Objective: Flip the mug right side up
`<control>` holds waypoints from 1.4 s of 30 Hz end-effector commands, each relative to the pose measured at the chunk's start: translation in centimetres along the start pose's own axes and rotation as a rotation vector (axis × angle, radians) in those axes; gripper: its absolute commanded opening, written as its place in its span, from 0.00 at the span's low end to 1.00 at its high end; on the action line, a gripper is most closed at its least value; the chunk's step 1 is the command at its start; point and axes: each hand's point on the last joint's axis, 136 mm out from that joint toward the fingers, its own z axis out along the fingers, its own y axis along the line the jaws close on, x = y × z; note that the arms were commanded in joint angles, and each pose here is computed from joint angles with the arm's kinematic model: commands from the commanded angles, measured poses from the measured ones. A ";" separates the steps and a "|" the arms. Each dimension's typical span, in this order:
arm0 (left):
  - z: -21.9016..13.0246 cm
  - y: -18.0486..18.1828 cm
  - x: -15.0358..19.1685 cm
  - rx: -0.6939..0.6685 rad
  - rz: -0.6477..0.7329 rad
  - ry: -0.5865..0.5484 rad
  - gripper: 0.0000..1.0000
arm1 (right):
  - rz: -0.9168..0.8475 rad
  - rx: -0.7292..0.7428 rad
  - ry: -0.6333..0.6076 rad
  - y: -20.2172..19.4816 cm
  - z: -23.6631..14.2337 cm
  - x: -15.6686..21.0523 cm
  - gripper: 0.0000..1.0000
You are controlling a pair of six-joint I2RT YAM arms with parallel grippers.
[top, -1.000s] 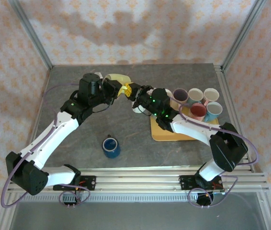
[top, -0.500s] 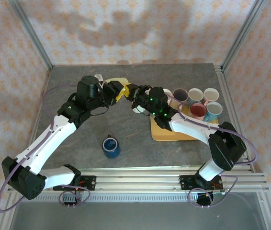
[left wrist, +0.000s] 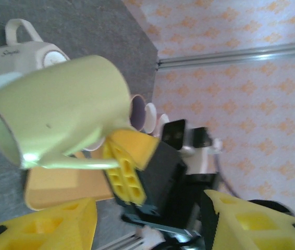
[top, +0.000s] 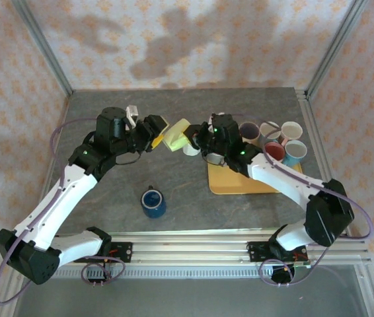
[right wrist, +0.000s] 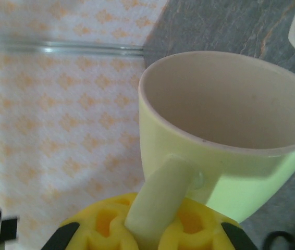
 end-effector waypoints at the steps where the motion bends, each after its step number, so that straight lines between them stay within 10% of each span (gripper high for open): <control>1: -0.6 1.5 0.9 -0.037 0.124 0.073 0.55 | -0.341 -0.098 0.033 5.1 -3.7 0.8 0.00; 17: -0.7 3.1 0.7 -0.087 0.510 0.095 0.55 | -1.081 0.156 -0.076 -1.4 -13.0 0.1 0.00; 42: 1.8 7.4 2.2 -0.068 0.638 0.154 0.60 | -1.036 0.425 -0.234 -13.7 -14.1 -5.1 0.00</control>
